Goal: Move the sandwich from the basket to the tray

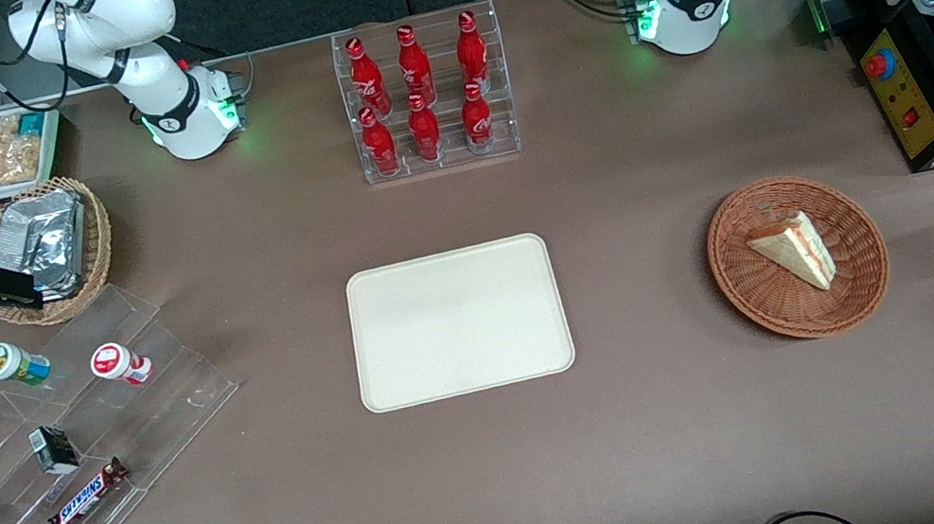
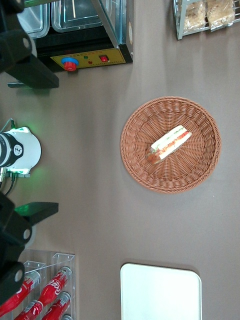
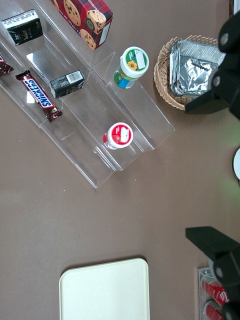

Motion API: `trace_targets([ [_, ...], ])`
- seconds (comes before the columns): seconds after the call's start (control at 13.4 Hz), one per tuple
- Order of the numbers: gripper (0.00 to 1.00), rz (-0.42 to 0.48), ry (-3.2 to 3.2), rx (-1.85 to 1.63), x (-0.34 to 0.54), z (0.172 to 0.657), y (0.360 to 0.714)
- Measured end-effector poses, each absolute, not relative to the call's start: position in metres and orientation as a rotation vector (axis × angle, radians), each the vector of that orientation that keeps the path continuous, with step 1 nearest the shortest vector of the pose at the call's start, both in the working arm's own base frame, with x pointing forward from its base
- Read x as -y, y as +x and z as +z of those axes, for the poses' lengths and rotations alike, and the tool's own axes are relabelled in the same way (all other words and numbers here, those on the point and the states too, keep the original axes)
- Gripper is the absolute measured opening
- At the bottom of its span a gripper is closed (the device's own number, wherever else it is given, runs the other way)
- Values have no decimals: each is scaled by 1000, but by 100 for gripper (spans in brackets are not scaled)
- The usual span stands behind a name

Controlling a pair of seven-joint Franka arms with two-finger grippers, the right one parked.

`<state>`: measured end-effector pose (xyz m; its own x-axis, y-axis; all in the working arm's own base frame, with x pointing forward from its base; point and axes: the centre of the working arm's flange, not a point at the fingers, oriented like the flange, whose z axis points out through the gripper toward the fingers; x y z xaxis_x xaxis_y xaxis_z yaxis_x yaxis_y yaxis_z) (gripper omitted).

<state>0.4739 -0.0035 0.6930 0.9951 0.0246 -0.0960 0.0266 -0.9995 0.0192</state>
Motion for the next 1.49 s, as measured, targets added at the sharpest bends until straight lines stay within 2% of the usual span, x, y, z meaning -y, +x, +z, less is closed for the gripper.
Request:
trace_targets([
  [0.37,100,-212,3122,-55,-1,679,482],
  [0.52,100,-289,3146,-126,-10,653,499],
  [0.67,100,-311,3149,-274,-19,616,522],
  [0.97,100,-262,3110,-692,-22,529,543],
  [1.26,100,-177,3006,-1077,-30,466,545],
  [1.49,100,-106,2943,-1219,-28,413,539],
])
